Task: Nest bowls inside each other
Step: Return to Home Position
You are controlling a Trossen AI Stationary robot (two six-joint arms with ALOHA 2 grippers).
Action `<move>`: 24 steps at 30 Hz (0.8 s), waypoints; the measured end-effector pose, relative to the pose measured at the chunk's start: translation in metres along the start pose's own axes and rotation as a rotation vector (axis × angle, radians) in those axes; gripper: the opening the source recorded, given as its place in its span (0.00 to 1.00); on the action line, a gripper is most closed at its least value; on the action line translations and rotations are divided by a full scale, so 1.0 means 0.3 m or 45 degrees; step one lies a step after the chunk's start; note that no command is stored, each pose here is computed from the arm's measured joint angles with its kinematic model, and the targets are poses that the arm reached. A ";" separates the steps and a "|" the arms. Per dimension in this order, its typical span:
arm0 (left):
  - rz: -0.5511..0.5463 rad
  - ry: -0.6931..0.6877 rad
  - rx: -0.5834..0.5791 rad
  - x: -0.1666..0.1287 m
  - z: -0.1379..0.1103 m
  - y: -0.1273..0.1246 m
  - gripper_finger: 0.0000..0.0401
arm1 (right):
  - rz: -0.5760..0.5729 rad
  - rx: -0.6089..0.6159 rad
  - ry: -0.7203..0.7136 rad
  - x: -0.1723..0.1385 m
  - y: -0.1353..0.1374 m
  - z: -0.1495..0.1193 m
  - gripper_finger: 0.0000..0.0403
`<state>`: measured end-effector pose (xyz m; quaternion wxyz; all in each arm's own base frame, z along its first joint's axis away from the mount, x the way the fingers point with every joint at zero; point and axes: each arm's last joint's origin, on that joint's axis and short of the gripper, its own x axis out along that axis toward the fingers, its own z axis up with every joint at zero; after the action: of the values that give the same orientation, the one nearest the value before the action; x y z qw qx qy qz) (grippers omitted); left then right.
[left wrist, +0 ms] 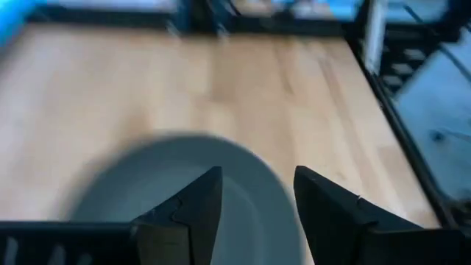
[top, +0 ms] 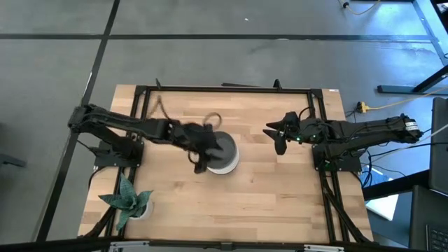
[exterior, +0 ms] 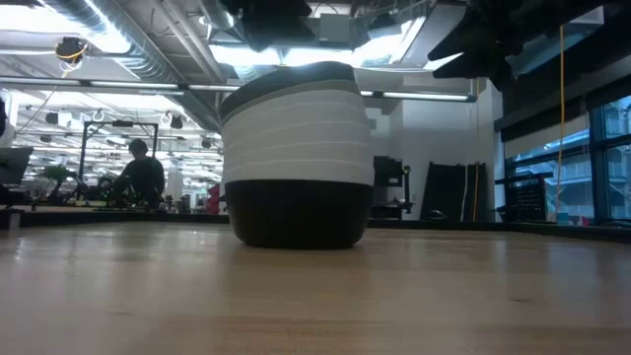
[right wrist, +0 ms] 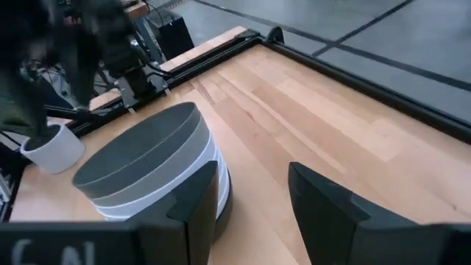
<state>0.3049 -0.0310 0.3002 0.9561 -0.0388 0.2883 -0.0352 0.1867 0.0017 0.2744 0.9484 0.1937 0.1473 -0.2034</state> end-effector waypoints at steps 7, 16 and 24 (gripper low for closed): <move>0.258 -0.305 0.054 -0.291 0.073 0.076 0.41 | 0.044 -0.080 -0.098 -0.065 -0.013 0.034 0.42; 0.587 -0.409 -0.016 -0.482 -0.082 0.152 0.41 | -0.151 -0.153 -0.272 -0.186 -0.090 0.070 0.42; 0.790 -0.492 -0.121 -0.563 -0.263 0.189 0.41 | -0.188 -0.233 -0.403 -0.286 -0.142 0.089 0.42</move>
<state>0.1234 0.0362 0.3219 0.9552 0.0003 0.1019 0.2780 0.0981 -0.0175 0.3157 0.9559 0.0612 0.0280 -0.2860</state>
